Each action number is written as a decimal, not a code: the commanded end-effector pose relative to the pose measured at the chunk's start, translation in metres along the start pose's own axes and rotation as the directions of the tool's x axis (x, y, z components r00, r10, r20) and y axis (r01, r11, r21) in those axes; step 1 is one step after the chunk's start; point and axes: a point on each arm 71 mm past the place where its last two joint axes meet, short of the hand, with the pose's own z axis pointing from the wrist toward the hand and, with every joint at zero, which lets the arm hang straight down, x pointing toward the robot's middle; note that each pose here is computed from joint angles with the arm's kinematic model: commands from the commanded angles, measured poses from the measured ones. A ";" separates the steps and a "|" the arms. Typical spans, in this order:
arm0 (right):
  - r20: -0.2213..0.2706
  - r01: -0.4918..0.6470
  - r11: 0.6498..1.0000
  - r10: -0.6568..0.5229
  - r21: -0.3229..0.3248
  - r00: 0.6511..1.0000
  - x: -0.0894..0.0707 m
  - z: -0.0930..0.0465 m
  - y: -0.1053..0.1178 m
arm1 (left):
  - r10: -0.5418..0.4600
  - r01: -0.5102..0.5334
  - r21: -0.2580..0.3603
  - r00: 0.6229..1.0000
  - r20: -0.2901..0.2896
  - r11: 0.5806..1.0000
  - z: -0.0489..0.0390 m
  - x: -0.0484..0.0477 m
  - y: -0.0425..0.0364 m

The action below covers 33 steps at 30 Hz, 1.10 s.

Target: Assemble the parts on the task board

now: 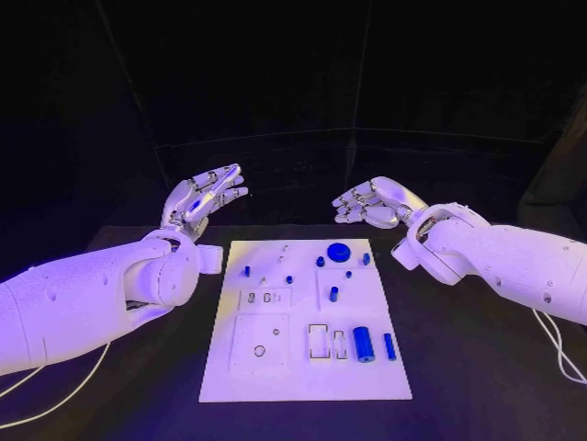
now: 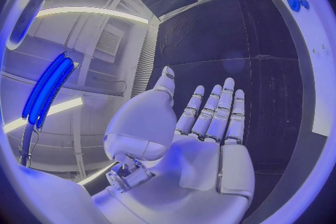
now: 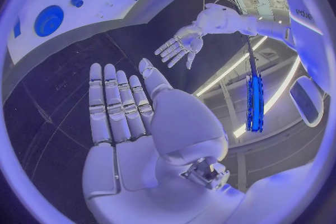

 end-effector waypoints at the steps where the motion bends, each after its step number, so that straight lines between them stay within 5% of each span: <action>1: -0.080 0.250 0.968 -0.251 -0.013 0.965 0.005 0.005 0.006 | -0.024 0.029 0.068 0.997 -0.075 0.997 -0.0048 0.0095 -0.0084; 16: -0.238 0.608 0.794 -0.595 -0.024 0.768 0.020 0.025 0.014 | -0.064 0.077 0.073 0.983 -0.175 0.994 -0.0250 0.0195 -0.0200; 22: -0.240 0.654 0.756 -0.641 -0.036 0.729 0.024 0.030 0.019 | -0.075 0.090 0.071 0.978 -0.193 0.993 -0.0279 0.0246 -0.0215; 33: -0.293 0.668 0.743 -0.646 -0.034 0.704 0.029 0.032 0.019 | -0.080 0.096 0.069 0.976 -0.201 0.993 -0.0292 0.0278 -0.0222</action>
